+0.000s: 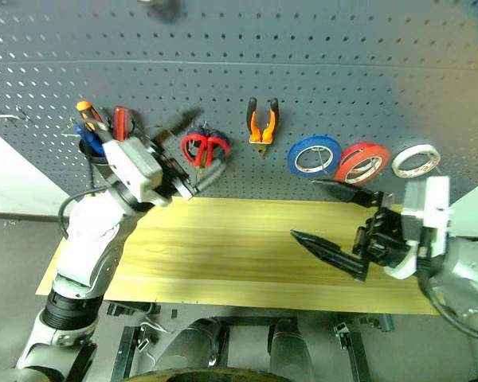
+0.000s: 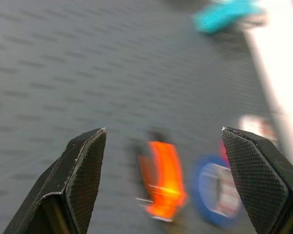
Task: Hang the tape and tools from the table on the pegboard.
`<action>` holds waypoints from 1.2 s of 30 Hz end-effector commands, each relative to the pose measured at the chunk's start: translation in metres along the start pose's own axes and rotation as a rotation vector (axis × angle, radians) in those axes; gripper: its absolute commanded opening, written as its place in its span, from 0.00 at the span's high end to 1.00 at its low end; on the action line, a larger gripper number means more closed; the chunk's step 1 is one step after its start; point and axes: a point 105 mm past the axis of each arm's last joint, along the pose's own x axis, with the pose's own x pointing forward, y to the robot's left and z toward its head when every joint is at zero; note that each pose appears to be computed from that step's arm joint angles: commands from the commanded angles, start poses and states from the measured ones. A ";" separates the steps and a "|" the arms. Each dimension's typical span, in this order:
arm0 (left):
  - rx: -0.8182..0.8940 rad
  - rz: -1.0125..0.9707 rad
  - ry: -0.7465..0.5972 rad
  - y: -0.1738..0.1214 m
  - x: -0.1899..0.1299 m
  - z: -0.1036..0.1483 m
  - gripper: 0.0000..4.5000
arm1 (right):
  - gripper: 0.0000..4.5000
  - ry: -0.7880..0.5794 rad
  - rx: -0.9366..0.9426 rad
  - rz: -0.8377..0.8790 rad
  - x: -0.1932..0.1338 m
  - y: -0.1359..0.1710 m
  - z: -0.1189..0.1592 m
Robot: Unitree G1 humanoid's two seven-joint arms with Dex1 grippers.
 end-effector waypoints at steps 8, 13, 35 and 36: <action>-0.216 -0.191 0.423 -0.044 -0.036 -0.108 0.13 | 0.00 0.066 0.117 -0.007 0.025 0.027 -0.063; -0.245 -0.202 0.582 -0.061 -0.067 -0.146 0.13 | 0.00 0.063 0.185 -0.045 0.027 0.033 -0.082; -0.462 0.298 0.801 -0.071 -0.170 -0.185 0.13 | 0.00 -0.030 0.259 -0.812 -0.030 0.027 -0.130; -0.475 0.299 0.791 -0.073 -0.168 -0.185 0.13 | 0.00 -0.025 0.262 -0.815 -0.029 0.028 -0.132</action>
